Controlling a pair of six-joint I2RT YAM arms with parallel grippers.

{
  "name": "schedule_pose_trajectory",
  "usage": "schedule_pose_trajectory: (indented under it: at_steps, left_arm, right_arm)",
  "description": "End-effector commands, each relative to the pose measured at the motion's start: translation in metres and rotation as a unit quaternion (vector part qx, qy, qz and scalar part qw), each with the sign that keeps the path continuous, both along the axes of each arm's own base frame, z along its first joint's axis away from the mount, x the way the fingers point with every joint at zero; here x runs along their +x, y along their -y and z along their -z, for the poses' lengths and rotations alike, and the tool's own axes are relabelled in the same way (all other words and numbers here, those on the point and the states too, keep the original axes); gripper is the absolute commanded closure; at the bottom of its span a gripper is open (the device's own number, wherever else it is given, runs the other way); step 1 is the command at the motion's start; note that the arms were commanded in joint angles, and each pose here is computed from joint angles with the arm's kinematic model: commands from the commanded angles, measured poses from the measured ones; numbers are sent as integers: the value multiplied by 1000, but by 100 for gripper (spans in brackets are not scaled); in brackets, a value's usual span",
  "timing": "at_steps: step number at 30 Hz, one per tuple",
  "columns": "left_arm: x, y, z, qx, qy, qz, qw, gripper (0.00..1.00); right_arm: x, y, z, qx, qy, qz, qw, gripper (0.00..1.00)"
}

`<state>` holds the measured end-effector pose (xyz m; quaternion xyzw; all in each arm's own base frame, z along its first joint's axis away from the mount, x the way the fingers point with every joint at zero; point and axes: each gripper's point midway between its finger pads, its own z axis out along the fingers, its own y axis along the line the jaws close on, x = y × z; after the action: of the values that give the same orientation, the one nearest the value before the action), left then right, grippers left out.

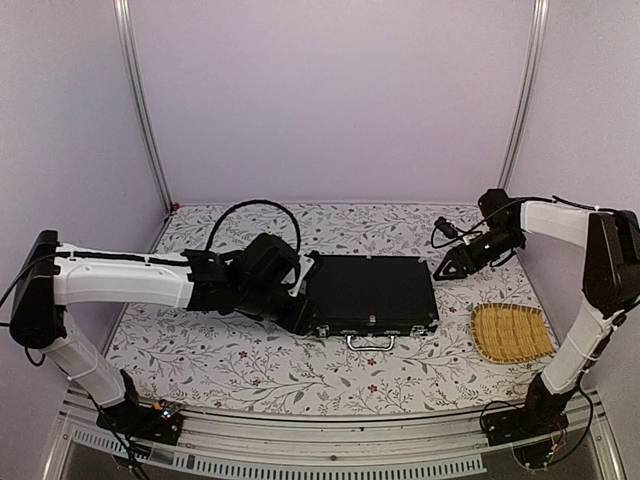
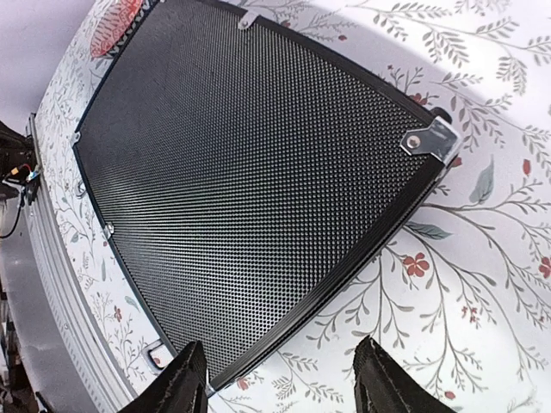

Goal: Pack up texas hold em set

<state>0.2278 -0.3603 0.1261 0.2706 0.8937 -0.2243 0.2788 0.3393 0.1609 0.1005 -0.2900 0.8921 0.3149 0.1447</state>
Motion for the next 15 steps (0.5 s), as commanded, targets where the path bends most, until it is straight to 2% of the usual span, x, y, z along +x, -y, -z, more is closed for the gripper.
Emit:
schedule_pose_trajectory:
  at_steps: [1, 3, 8, 15]
  left_arm:
    - [-13, -4, 18, 31, -10, 24, 999, 48]
    - [-16, -1, 24, 34, -13, 31, 999, 49]
    - [-20, 9, 38, 29, -22, 45, 998, 64]
    - [-21, 16, 72, 41, -35, 48, 997, 72]
  right_arm:
    - [-9, 2, -15, -26, 74, -12, 997, 44]
    - [-21, -8, -19, -26, 102, -42, 994, 48]
    - [-49, -28, -13, -26, 135, -95, 986, 67]
    - [-65, -44, -1, -46, 150, -135, 978, 77]
